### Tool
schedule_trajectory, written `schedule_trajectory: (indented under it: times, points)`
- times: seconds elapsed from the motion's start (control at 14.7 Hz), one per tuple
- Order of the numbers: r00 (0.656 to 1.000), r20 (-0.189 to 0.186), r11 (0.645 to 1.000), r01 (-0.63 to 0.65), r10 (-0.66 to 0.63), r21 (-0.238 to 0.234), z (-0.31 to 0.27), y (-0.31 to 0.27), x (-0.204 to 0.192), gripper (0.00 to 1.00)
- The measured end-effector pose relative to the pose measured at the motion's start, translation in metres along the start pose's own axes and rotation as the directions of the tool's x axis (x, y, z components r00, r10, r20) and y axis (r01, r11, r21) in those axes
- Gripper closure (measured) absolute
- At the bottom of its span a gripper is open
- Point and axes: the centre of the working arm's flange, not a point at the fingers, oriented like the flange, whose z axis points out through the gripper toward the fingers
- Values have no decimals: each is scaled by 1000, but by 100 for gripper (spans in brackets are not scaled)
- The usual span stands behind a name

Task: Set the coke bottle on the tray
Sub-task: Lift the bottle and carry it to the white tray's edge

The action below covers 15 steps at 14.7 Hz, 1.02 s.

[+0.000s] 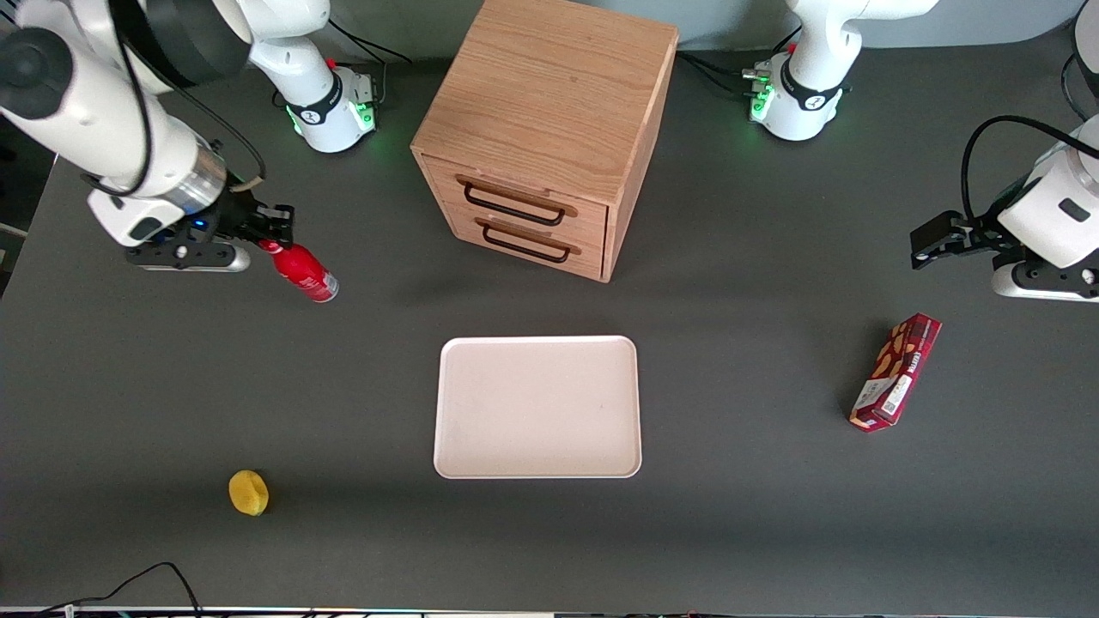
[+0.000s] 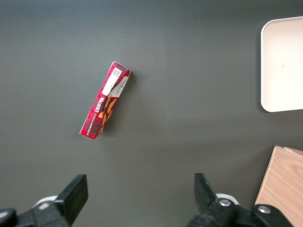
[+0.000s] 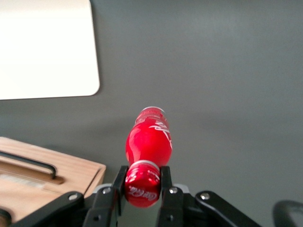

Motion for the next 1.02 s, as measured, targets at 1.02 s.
schedule_trajectory:
  times: [1.02]
  points:
    - [959,-44,951,-269,279,150,171,-159,200,69]
